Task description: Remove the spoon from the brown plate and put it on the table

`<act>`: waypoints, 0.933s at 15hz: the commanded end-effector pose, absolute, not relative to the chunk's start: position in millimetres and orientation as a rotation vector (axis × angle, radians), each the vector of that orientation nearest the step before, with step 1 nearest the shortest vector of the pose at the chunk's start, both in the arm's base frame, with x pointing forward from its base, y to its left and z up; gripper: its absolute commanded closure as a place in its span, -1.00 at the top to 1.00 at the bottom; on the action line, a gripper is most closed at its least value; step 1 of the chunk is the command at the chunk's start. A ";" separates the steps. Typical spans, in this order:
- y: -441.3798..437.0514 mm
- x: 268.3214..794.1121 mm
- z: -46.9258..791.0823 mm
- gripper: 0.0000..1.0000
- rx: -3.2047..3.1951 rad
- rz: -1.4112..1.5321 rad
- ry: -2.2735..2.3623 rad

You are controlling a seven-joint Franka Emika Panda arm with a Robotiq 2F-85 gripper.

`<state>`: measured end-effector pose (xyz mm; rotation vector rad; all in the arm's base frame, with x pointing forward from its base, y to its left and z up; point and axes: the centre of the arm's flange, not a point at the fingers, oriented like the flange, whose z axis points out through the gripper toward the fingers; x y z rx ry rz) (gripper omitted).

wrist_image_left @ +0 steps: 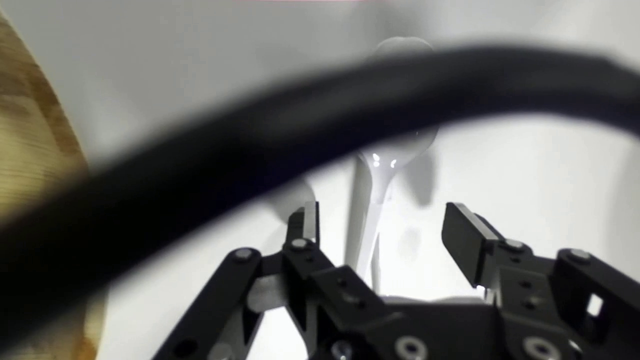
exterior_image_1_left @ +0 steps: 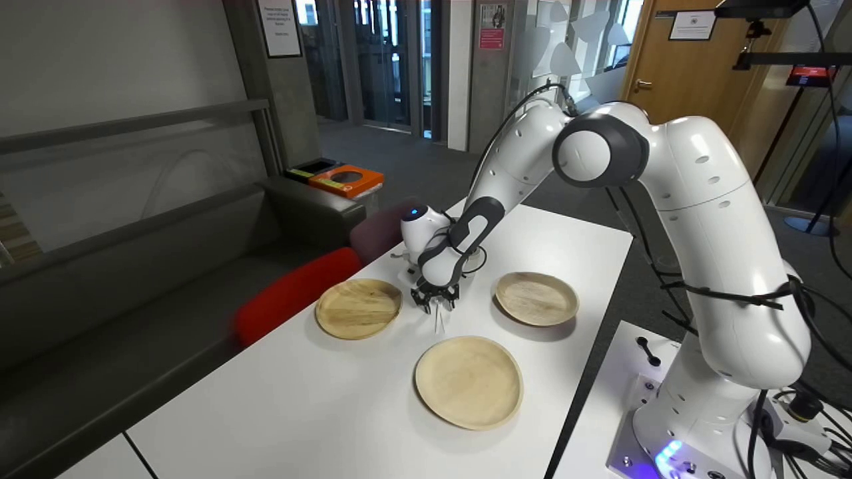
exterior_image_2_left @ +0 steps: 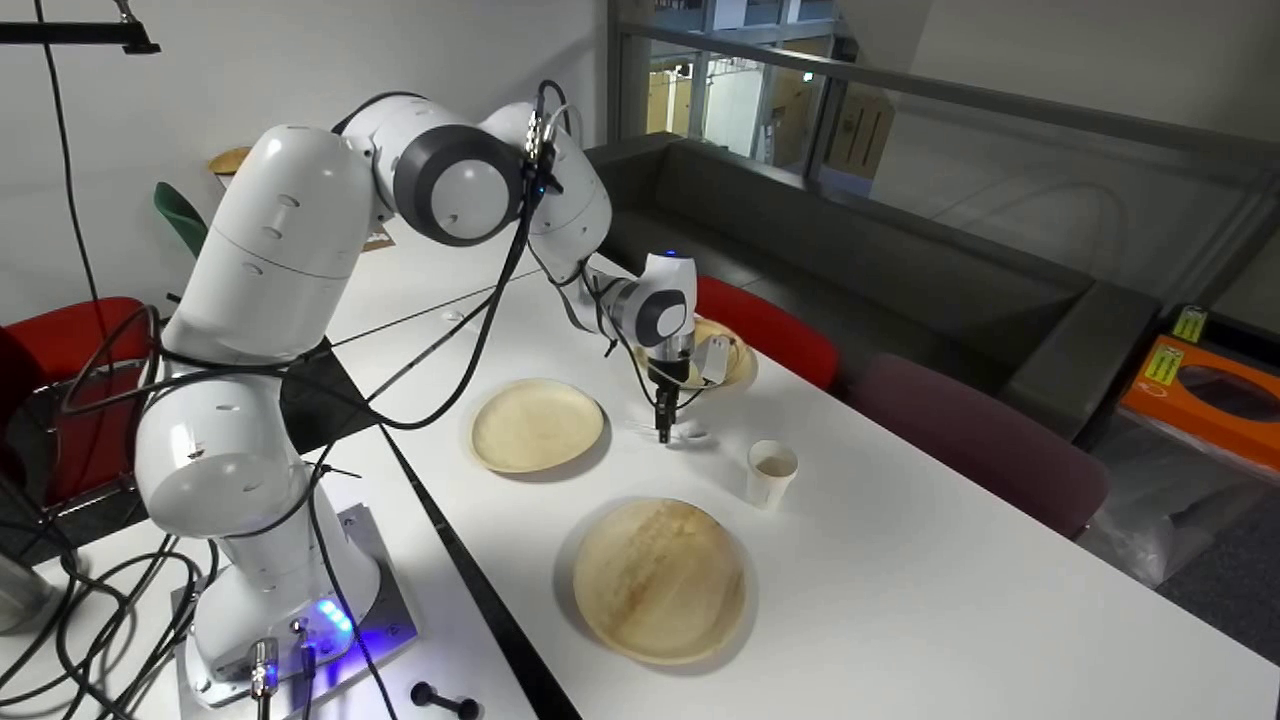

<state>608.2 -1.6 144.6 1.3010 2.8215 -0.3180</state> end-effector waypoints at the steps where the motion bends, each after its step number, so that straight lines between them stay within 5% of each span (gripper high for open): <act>1: -1.3 612.1 150.2 0.19 1.340 -0.324 2.816; 3: -1.2 612.3 150.0 0.08 1.338 -0.325 2.816; 10: -0.3 615.0 152.9 -0.95 1.334 -0.321 2.812; 14: -0.2 615.1 152.8 -0.96 1.333 -0.322 2.812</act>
